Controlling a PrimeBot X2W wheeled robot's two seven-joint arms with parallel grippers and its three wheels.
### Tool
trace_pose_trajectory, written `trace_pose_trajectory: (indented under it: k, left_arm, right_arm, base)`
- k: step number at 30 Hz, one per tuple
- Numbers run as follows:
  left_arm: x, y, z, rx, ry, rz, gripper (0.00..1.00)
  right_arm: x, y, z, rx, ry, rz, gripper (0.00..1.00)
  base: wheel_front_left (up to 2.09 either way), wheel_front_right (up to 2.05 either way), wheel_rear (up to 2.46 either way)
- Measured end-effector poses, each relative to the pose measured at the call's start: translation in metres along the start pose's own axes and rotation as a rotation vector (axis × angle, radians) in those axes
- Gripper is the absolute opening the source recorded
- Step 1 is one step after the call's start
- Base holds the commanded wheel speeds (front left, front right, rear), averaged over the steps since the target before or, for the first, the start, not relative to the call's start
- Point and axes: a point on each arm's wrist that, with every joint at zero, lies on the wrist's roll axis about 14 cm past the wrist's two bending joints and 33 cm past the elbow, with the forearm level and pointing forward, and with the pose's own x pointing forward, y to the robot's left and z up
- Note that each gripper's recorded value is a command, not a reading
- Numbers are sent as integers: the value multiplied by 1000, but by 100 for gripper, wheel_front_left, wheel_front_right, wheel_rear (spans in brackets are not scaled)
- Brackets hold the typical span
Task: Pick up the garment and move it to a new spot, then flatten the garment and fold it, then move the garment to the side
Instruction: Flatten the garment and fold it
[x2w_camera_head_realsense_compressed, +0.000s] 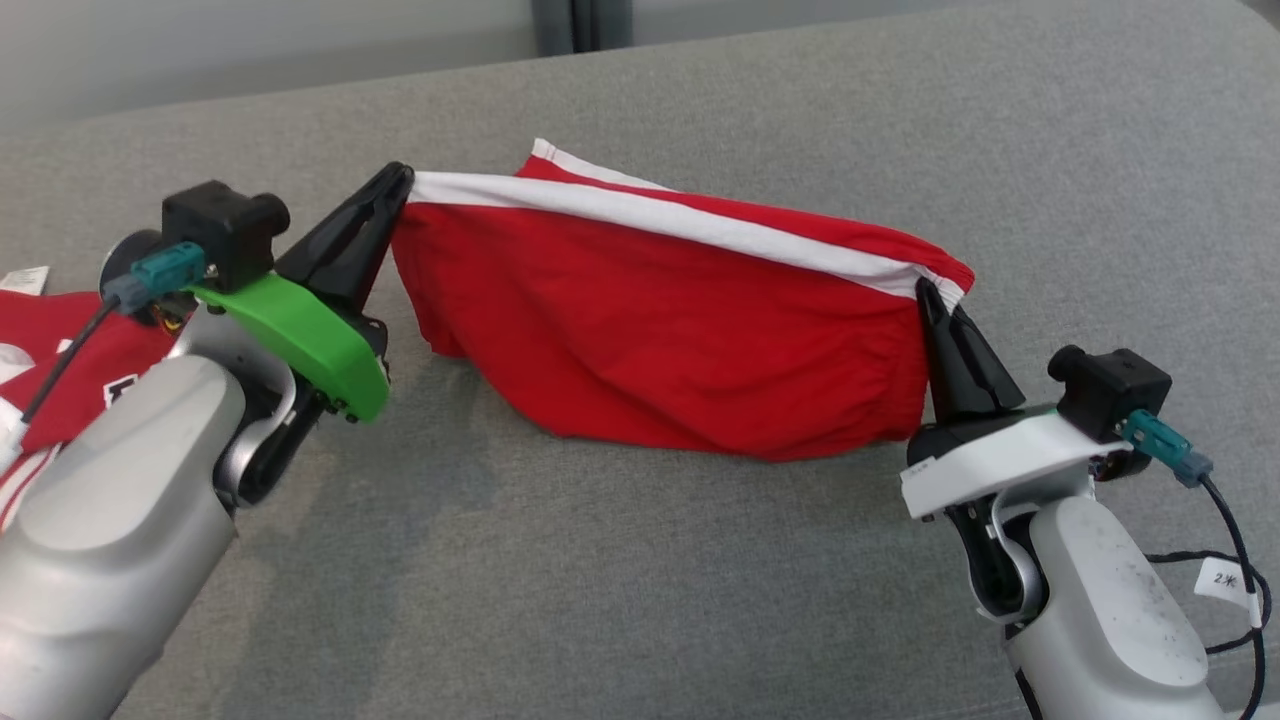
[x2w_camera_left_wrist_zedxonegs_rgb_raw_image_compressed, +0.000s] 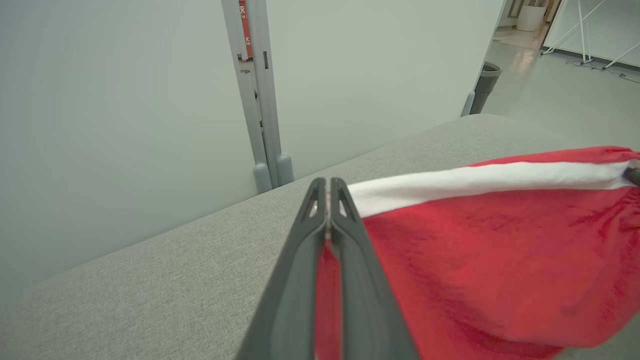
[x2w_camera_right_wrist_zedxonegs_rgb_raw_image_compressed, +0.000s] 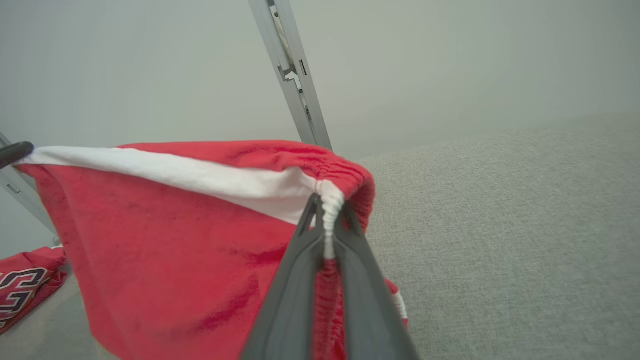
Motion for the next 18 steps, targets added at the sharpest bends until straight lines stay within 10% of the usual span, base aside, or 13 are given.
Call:
trace_pose_trajectory:
  k: [18]
  left_arm:
    - [97, 0, -81, -49, 178, -180, 0]
  right_arm:
    - [-5, -68, -49, 75, 121, -179, 0]
  base:
    - [0, 0, 0]
